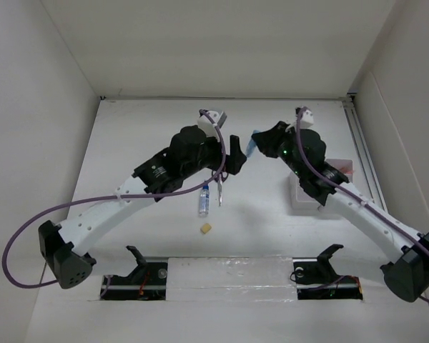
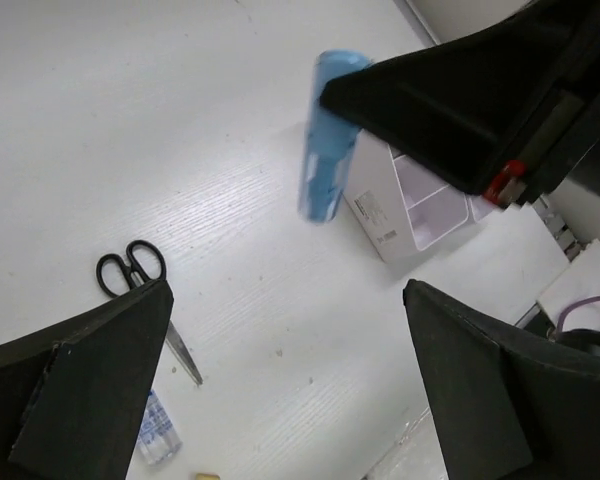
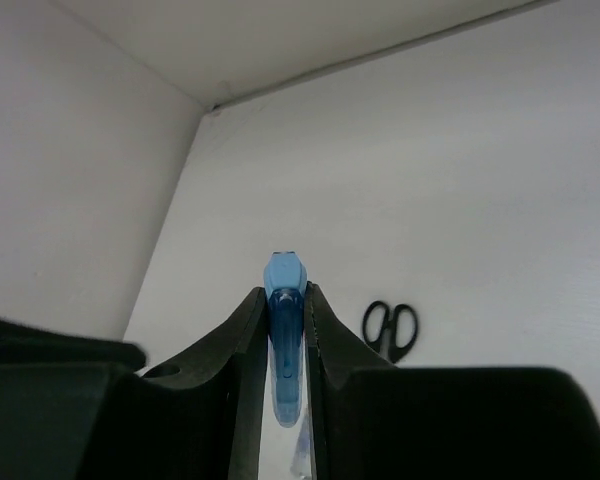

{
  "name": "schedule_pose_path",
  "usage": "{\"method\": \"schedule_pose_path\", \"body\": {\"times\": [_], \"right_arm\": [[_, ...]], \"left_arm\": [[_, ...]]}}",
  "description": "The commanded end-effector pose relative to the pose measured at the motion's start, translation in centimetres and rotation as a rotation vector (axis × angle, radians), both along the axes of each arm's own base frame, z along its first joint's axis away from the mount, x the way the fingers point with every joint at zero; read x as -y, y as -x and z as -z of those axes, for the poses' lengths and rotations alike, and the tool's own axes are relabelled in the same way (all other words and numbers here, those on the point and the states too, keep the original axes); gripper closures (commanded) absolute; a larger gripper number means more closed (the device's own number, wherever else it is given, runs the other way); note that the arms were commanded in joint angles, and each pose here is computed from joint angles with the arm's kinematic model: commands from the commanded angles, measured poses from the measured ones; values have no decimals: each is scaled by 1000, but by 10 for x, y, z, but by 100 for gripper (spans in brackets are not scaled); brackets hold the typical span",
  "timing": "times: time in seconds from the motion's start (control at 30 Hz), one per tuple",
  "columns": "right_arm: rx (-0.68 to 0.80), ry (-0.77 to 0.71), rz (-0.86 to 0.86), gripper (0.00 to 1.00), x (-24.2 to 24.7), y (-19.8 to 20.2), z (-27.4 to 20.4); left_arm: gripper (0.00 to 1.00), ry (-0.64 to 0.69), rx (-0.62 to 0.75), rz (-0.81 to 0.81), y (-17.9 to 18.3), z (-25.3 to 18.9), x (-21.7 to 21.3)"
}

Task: Sort the stationery into containers
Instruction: Place the stationery in the storage box.

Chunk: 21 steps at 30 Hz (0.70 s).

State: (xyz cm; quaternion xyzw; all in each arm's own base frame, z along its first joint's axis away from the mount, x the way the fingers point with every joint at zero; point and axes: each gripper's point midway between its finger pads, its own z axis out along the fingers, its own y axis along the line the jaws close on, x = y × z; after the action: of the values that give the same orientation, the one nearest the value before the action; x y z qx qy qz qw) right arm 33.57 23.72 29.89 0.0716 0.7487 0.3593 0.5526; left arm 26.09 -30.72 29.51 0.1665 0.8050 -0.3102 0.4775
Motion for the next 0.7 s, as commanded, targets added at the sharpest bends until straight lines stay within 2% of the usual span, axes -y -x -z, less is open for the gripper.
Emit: {"method": "schedule_pose_path", "body": {"times": [0.0, 0.07, 0.1, 0.13, 0.2, 0.23, 0.33, 0.47, 0.5, 0.67], "right_arm": [[26, 41, 286, 100, 73, -9, -17], [17, 64, 405, 100, 109, 1, -19], [-49, 114, 468, 100, 129, 9, -2], [-73, 145, 619, 100, 164, 13, 3], [-116, 146, 781, 100, 203, 32, 9], [-169, 205, 906, 100, 236, 46, 21], [-214, 172, 1083, 100, 278, 72, 27], [-261, 191, 1281, 100, 327, 109, 45], [-271, 195, 1304, 100, 333, 113, 50], [-326, 226, 1384, 100, 354, 120, 64]], "left_arm": [[0, 38, 6, -61, 5, -26, -16], [0, 11, -37, -150, 3, -24, -32], [0, -54, -77, -206, 8, -10, -50], [0, -92, -70, -298, 2, -6, -68], [0, -123, -77, -403, 5, -2, -95], [0, -176, -71, -484, 5, 5, -116], [0, -209, -76, -575, 6, 19, -150], [0, -197, -72, -585, 8, 40, -159], [0, -232, -81, -580, 9, 56, -161], [0, -250, -99, -551, 8, 66, -155]]}}
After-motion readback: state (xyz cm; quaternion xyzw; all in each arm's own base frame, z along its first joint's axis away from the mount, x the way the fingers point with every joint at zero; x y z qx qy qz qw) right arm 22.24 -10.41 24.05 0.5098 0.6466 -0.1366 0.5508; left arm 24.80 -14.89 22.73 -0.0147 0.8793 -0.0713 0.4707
